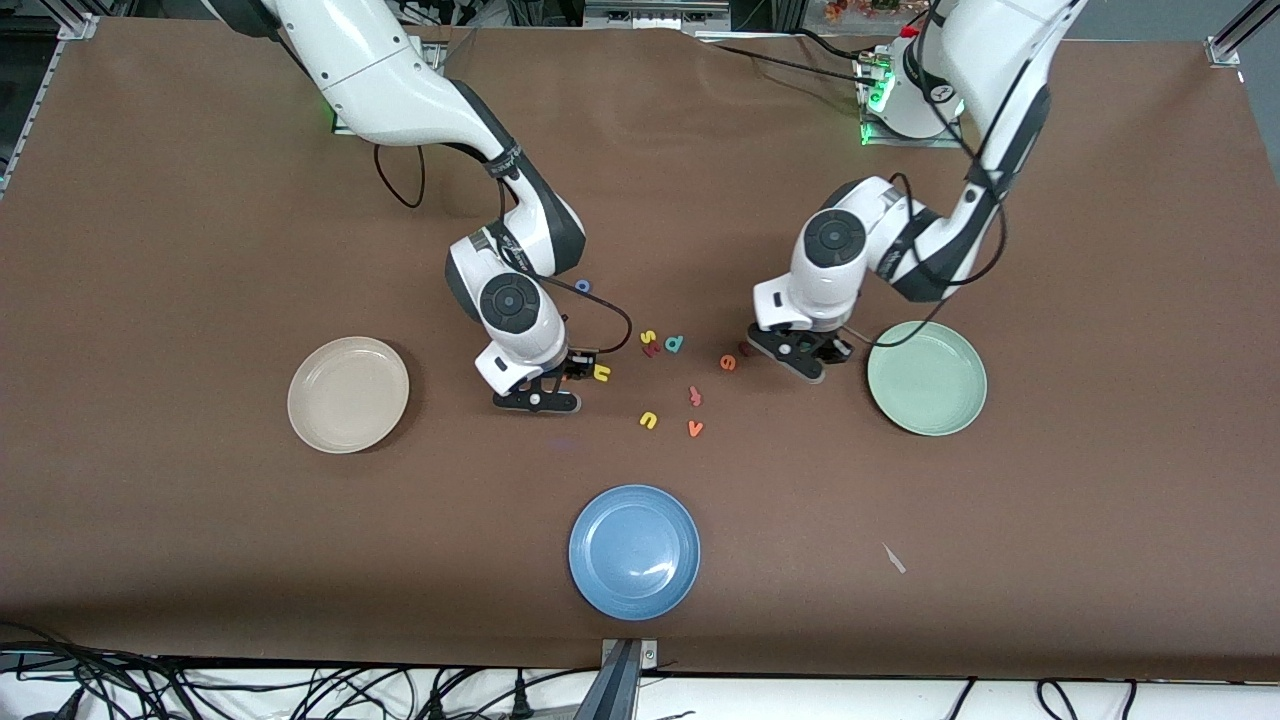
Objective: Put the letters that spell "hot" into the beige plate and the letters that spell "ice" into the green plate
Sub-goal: 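Drop the c on the green plate while the right gripper carries the t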
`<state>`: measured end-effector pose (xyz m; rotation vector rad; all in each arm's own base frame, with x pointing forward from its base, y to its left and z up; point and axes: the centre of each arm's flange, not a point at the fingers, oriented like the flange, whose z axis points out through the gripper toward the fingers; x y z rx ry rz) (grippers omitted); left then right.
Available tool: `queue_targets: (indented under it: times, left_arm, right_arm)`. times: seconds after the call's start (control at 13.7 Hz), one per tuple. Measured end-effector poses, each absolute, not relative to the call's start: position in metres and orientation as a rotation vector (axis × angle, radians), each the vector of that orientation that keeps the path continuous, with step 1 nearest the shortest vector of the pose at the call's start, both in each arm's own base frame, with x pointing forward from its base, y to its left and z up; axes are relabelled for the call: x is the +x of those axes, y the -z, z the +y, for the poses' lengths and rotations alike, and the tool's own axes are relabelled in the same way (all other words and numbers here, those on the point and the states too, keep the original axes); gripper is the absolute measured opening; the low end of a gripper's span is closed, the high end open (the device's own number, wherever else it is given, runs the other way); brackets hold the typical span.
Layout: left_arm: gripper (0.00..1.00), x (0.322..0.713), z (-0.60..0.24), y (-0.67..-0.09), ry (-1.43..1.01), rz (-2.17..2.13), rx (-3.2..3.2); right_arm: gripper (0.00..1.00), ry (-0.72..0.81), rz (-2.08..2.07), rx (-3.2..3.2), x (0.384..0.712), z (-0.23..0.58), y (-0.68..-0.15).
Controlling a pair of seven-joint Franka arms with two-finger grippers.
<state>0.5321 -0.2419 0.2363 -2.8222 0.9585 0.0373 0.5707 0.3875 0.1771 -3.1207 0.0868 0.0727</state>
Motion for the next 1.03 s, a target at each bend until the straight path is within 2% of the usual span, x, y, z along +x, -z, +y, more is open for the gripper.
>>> queue_targets:
  times: [0.22,0.44,0.59,0.66,0.88,0.95,1.03]
  left_arm:
    - [0.26,0.562,-0.156,-0.256,-0.064,0.99,-2.797]
    - [0.26,0.571,-0.083,-0.24,-0.138,0.936,-2.828]
    - [0.42,0.569,-0.074,-0.228,-0.17,0.931,-2.84]
    - [0.52,0.568,-0.078,-0.225,-0.176,0.942,-2.84]
    - [0.81,0.566,-0.092,-0.225,-0.169,0.969,-2.839]
    - [0.93,0.566,-0.1,-0.227,-0.161,0.969,-2.852]
    - [1.0,0.565,-0.108,-0.23,-0.152,0.948,-2.885]
  right_arm:
    - [0.59,-0.071,0.086,-3.12,0.571,0.388,-0.177]
    - [0.56,-0.072,0.084,-3.12,0.57,0.388,-0.178]
    - [0.52,-0.072,0.084,-3.12,0.57,0.388,-0.177]
    - [0.47,-0.072,0.084,-3.12,0.57,0.388,-0.177]
    - [0.41,-0.072,0.084,-3.12,0.57,0.388,-0.178]
    - [0.34,-0.071,0.084,-3.12,0.571,0.388,-0.178]
    - [0.34,-0.071,0.084,-3.12,0.571,0.388,-0.178]
